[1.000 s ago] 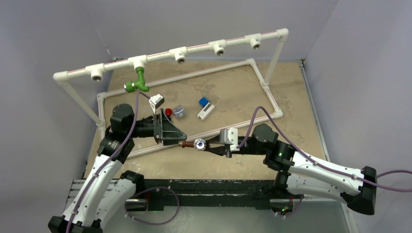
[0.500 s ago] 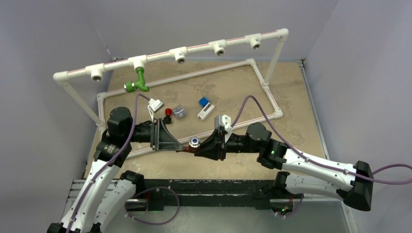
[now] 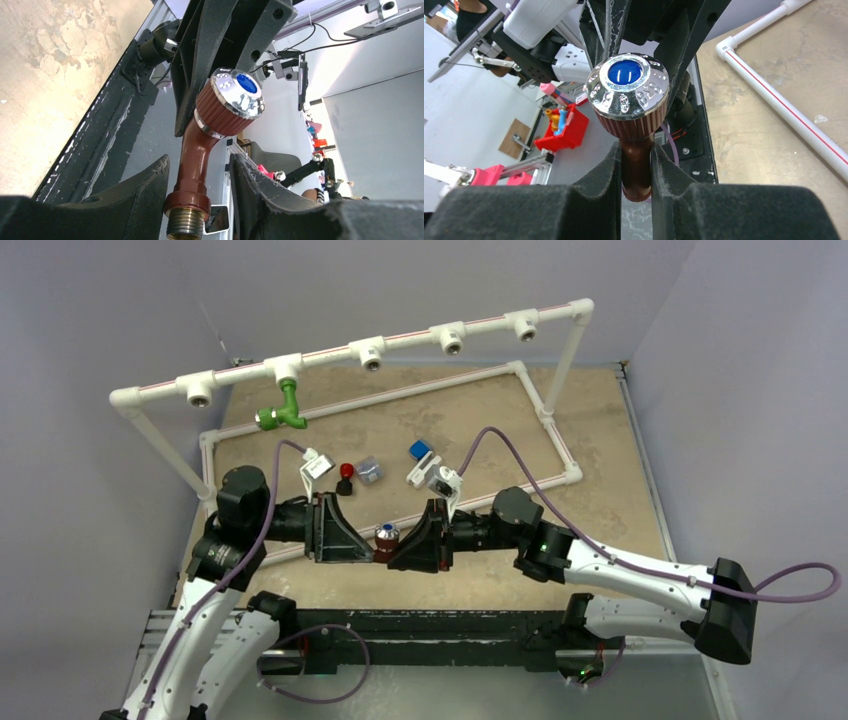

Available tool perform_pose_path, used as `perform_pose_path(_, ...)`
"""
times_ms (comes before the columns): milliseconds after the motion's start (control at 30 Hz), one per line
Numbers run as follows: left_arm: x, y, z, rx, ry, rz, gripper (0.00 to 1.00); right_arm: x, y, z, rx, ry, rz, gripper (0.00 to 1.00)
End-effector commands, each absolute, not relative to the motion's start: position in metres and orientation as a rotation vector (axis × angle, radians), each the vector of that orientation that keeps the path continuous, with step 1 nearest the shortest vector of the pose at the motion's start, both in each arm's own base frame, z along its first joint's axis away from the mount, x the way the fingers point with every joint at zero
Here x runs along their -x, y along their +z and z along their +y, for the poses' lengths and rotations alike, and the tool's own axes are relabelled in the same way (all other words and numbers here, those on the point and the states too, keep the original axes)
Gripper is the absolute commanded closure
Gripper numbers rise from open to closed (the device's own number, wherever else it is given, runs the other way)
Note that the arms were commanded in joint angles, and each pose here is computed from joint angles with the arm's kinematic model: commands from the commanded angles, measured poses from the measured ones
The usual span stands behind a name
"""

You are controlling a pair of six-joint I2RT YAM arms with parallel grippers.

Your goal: Install the water faucets

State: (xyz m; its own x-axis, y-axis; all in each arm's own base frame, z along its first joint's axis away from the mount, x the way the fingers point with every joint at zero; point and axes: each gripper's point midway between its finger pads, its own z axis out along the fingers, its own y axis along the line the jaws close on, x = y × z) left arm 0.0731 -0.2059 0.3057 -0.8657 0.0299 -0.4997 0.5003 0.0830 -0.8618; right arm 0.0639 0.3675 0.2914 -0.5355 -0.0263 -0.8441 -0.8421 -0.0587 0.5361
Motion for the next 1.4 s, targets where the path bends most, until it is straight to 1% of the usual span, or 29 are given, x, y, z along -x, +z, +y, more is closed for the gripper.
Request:
perform_pose_path(0,-0.069,0.317,-0.204,-0.613,-1.784,1.937,0.56,-0.061,0.331,0.366,0.883,1.762,1.507,1.0)
perform_pose_path(500,-0.068,0.319,-0.203,-0.657,-1.734,1.9,0.59,-0.06,0.325,0.357,0.806,1.817,1.538,1.0)
perform_pose_path(567,-0.07,0.32,-0.203,-0.66,-1.733,1.892,0.65,-0.06,0.32,0.358,0.806,1.82,1.554,1.0)
perform_pose_path(600,-0.07,0.322,-0.204,-0.663,-1.736,1.887,0.69,-0.061,0.319,0.358,0.806,1.82,1.557,1.0)
perform_pose_path(667,-0.071,0.323,-0.204,-0.67,-1.747,1.876,0.85,-0.061,0.319,0.358,0.805,1.819,1.557,1.0)
perform_pose_path(700,-0.07,0.323,-0.204,-0.672,-1.753,1.871,0.97,-0.062,0.318,0.358,0.801,1.817,1.557,1.0)
perform_pose_path(733,-0.07,0.323,-0.205,-0.669,-1.758,1.87,1.0,-0.062,0.318,0.358,0.797,1.814,1.559,1.0)
perform_pose_path(767,-0.07,0.322,-0.205,-0.666,-1.764,1.869,1.0,-0.063,0.318,0.358,0.79,1.81,1.562,1.0)
perform_pose_path(800,-0.068,0.321,-0.205,-0.671,-1.774,1.865,1.0,-0.065,0.318,0.358,0.783,1.803,1.558,0.96)
perform_pose_path(833,-0.068,0.32,-0.204,-0.672,-1.779,1.862,1.0,-0.066,0.318,0.357,0.776,1.794,1.553,0.89)
perform_pose_path(867,-0.067,0.319,-0.204,-0.67,-1.78,1.862,1.0,-0.069,0.318,0.356,0.754,1.783,1.554,0.79)
perform_pose_path(900,-0.066,0.319,-0.204,-0.667,-1.779,1.862,1.0,-0.072,0.322,0.354,0.721,1.777,1.544,0.65)
perform_pose_path(1000,-0.066,0.319,-0.204,-0.659,-1.781,1.856,1.0,-0.075,0.325,0.347,0.673,1.765,1.511,0.5)
perform_pose_path(1133,-0.068,0.322,-0.204,-0.612,-1.777,1.847,1.0,-0.072,0.334,0.337,0.652,1.777,1.433,0.37)
perform_pose_path(1200,-0.07,0.323,-0.205,-0.587,-1.784,1.841,1.0,-0.072,0.337,0.333,0.624,1.79,1.419,0.32)
perform_pose_path(1267,-0.072,0.323,-0.205,-0.561,-1.788,1.833,1.0,-0.068,0.337,0.33,0.609,1.817,1.416,0.24)
perform_pose_path(1367,-0.074,0.322,-0.206,-0.525,-1.794,1.834,1.0,-0.067,0.338,0.329,0.598,1.836,1.418,0.2)
